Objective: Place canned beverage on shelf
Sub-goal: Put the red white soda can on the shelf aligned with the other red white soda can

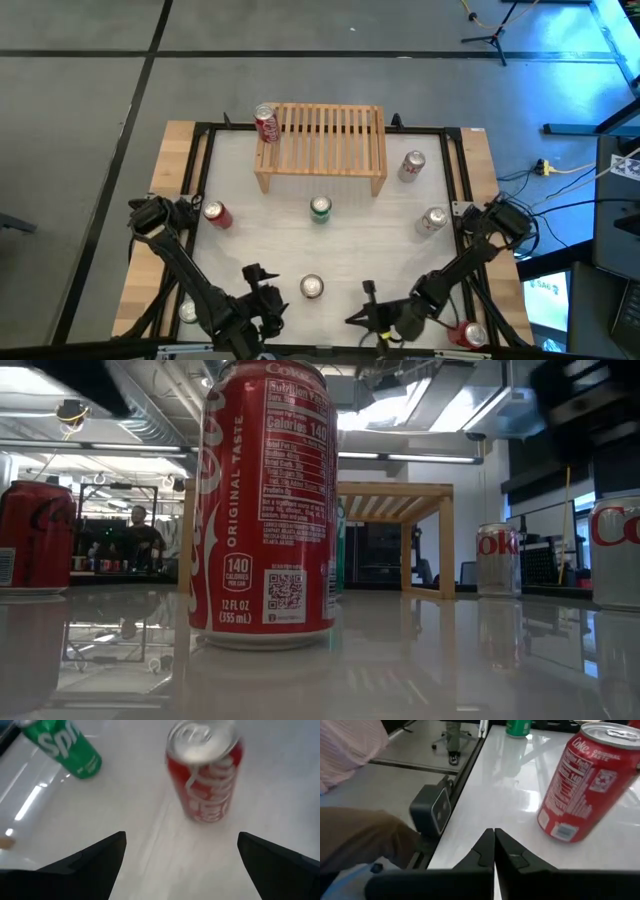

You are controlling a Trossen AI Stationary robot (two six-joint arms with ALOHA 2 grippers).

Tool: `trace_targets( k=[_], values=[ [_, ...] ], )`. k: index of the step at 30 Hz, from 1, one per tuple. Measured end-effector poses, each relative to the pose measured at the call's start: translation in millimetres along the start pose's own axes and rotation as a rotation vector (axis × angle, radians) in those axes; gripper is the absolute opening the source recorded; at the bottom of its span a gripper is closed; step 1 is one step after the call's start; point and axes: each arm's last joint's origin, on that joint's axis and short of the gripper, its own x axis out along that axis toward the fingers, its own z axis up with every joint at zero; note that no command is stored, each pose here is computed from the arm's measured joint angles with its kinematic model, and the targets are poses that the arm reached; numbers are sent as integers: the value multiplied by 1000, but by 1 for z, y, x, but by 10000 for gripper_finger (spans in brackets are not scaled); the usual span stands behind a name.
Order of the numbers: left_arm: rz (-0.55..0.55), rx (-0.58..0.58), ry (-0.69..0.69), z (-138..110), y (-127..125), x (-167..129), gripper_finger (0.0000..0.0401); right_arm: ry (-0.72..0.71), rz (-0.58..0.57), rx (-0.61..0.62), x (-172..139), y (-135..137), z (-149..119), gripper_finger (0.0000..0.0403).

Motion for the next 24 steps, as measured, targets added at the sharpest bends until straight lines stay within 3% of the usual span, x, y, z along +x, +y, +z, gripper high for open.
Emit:
trace_targets(
  k=[4,11,19,24],
  values=[
    [-4,-23,-9,-16,0,15,373,-19,30,-9,11,-12,3,1],
    [-9,16,-93,-29,5,51,373,-55,-17,-36,24,-35,10,1],
    [63,-52,-173,-18,20,85,373,-53,-29,-55,32,-51,12,1],
    [-29,-29,-159,-9,15,90,373,-44,-55,-94,36,-57,10,1]
  ],
)
